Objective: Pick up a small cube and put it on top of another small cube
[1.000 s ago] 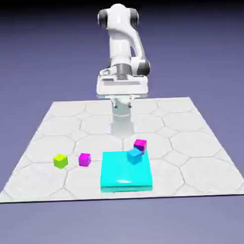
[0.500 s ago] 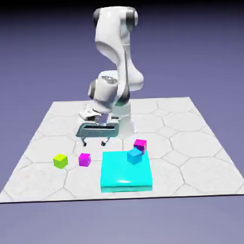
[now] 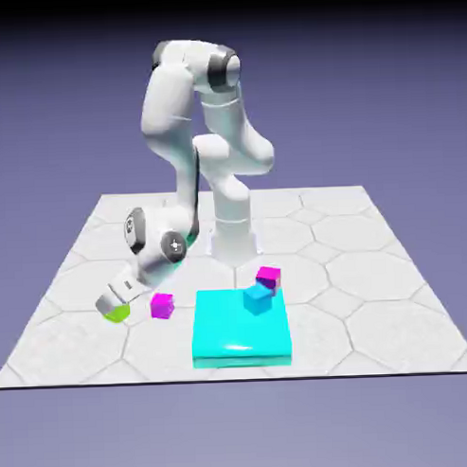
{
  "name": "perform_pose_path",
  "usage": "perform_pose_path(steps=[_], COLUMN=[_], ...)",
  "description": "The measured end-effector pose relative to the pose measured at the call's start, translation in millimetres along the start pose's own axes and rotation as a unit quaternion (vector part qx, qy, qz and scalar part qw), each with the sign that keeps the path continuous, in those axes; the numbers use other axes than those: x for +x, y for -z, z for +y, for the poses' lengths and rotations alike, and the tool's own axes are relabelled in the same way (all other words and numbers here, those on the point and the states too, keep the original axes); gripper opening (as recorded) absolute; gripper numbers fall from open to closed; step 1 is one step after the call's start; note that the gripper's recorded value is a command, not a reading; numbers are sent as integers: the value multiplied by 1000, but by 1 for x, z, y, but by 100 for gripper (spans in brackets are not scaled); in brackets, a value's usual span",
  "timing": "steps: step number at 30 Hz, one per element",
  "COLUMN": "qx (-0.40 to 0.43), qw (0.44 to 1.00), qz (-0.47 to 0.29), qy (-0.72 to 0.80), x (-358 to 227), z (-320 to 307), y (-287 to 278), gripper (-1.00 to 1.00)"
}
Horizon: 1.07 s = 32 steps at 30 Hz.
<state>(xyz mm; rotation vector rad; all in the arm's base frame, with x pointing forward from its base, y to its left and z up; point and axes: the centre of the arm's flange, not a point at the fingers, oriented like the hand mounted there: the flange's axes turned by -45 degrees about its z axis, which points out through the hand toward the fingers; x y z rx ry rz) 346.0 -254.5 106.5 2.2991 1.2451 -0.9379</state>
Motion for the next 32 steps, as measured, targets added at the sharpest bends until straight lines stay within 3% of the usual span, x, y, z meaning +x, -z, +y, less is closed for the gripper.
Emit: perform_pose_path(steps=[1, 3, 8, 14, 19, 24, 26, 29, 30, 32], qx=[0, 1, 0, -43, -69, -95, -90, -89, -89, -90], qw=[1000, 1000, 1000, 999, 997, 990, 992, 992, 992, 992], qz=[1, 1, 0, -6, -2, 1, 1, 1, 1, 1], qy=[1, 1, 1, 18, 46, 99, 94, 93, 94, 93], x=[2, 2, -9, 63, 116, 157, 154, 167, 169, 169], z=[-1, -1, 0, -13, -70, -172, -167, -158, -158, -158], y=[-11, -11, 57, 188, 292, 385, 383, 328, 319, 319], gripper=[-100, -100, -100, -100, -100, -100, -100, -100, 100, 100])
